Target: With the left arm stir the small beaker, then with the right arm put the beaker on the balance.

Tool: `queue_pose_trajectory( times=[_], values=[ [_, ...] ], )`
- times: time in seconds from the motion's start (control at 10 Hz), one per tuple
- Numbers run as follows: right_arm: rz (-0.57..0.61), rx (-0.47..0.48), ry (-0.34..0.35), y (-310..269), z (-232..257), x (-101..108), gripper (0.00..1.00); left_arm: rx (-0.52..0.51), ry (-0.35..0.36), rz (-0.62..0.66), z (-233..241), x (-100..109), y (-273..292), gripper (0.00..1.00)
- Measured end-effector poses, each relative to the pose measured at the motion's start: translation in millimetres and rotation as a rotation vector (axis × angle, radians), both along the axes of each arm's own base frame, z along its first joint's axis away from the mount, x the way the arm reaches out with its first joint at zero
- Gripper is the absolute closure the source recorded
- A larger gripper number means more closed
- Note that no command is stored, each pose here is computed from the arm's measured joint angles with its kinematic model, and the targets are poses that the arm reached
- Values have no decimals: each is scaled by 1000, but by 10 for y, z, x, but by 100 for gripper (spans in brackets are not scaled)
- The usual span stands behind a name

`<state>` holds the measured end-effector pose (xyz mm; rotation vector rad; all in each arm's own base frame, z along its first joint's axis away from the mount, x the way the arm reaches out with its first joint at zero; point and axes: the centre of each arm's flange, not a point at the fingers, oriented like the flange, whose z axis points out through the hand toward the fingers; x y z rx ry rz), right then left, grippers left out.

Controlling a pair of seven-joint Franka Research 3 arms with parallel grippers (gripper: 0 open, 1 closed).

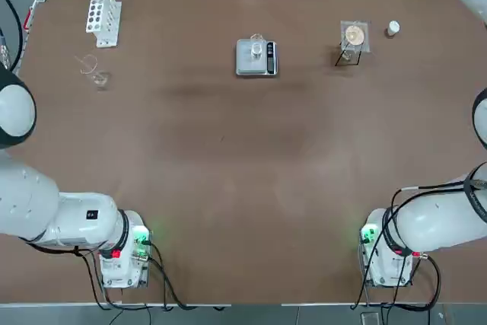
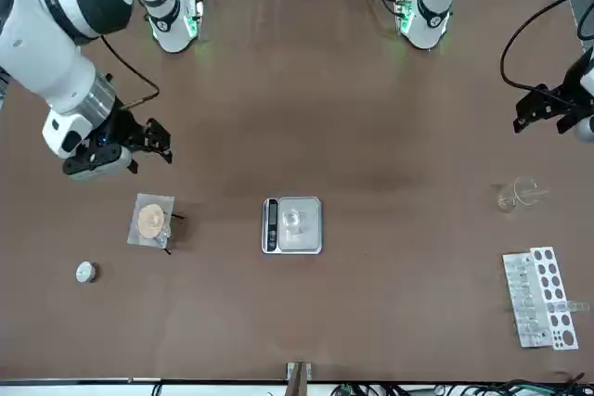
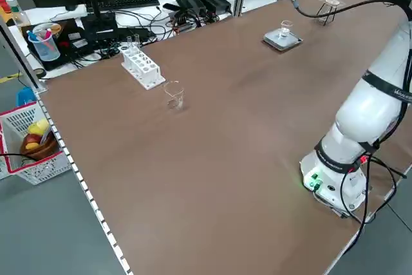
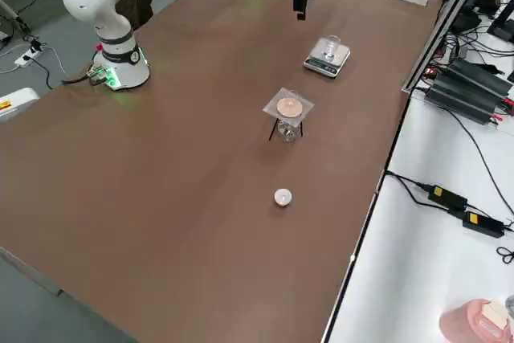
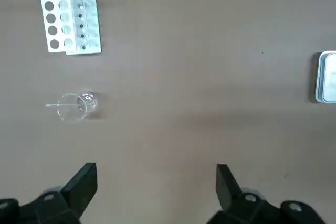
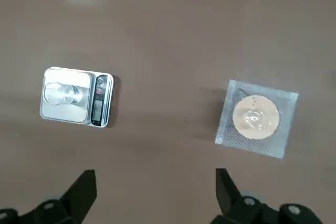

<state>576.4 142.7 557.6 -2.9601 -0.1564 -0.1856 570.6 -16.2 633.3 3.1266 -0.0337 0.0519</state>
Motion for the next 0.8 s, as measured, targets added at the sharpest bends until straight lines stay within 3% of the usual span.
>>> queue_pose_trajectory(
  times=[0.3,0.6,0.8],
  values=[
    [-89,-74,61,-350,507,-74,0,0,0,0,0,0,0,0],
    [-196,-99,51,-1008,1101,-134,0,0,0,0,0,0,-3,0],
    [-255,-133,43,-1378,1151,-128,0,0,0,-2,0,0,-11,0]
  ],
)
